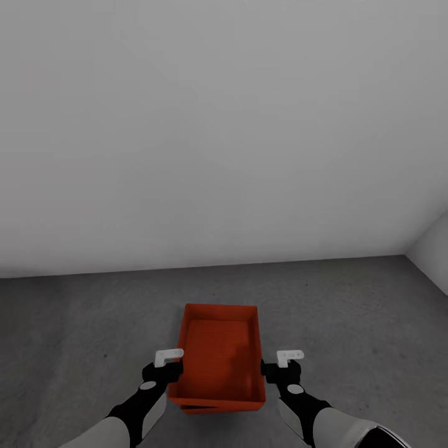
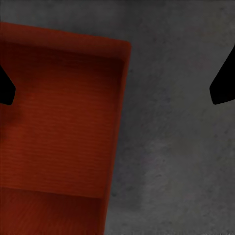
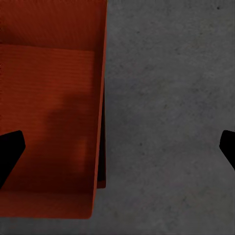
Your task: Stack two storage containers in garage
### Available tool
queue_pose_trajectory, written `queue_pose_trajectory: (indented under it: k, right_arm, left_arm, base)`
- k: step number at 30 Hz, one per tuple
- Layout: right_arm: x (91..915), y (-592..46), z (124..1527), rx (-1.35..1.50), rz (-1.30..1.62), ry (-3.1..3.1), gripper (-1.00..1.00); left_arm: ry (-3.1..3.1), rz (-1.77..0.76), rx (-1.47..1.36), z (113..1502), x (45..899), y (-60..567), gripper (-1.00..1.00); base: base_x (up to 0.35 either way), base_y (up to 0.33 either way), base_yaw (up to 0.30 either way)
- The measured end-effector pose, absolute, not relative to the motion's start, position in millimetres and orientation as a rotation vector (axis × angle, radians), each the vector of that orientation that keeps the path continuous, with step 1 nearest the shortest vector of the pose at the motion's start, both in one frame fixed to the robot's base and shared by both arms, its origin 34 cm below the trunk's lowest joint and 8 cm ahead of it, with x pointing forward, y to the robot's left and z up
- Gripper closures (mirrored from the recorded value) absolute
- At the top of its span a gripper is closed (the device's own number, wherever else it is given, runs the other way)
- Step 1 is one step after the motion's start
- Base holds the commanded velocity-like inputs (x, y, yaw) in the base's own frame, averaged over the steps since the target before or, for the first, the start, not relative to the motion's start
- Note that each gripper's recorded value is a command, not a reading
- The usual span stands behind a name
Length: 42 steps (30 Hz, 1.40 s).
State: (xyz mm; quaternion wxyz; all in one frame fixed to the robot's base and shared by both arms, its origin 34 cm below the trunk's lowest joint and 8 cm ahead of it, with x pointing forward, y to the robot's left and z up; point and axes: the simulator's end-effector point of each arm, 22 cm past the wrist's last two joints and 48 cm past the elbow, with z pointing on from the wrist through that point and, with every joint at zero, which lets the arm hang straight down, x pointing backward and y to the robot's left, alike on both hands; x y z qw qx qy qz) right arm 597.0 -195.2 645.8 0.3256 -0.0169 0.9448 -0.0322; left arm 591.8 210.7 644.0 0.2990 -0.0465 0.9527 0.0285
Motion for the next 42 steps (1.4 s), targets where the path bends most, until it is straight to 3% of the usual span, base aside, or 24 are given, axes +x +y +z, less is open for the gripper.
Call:
queue_pose_trajectory:
  k: [12, 38, 42]
  right_arm:
    - [597.4, -195.2, 645.7, -0.044, -0.084, 2.476, -1.00]
    - [588.1, -216.5, 638.6, -0.054, -0.129, 2.506, -1.00]
    - [579.4, -223.8, 633.8, -0.057, -0.149, 2.527, -1.00]
  left_arm:
    - [2.521, 0.074, -0.123, 646.2, 595.8, 210.3, -1.00]
    - [2.555, 0.084, -0.122, 639.8, 586.6, 214.9, -1.00]
    - [2.678, 0.170, -0.174, 612.3, 534.4, 255.0, -1.00]
  base:
    - [-0.049, 0.000, 0.000]
    - [-0.335, 0.000, 0.000]
    - [-0.345, 0.000, 0.000]
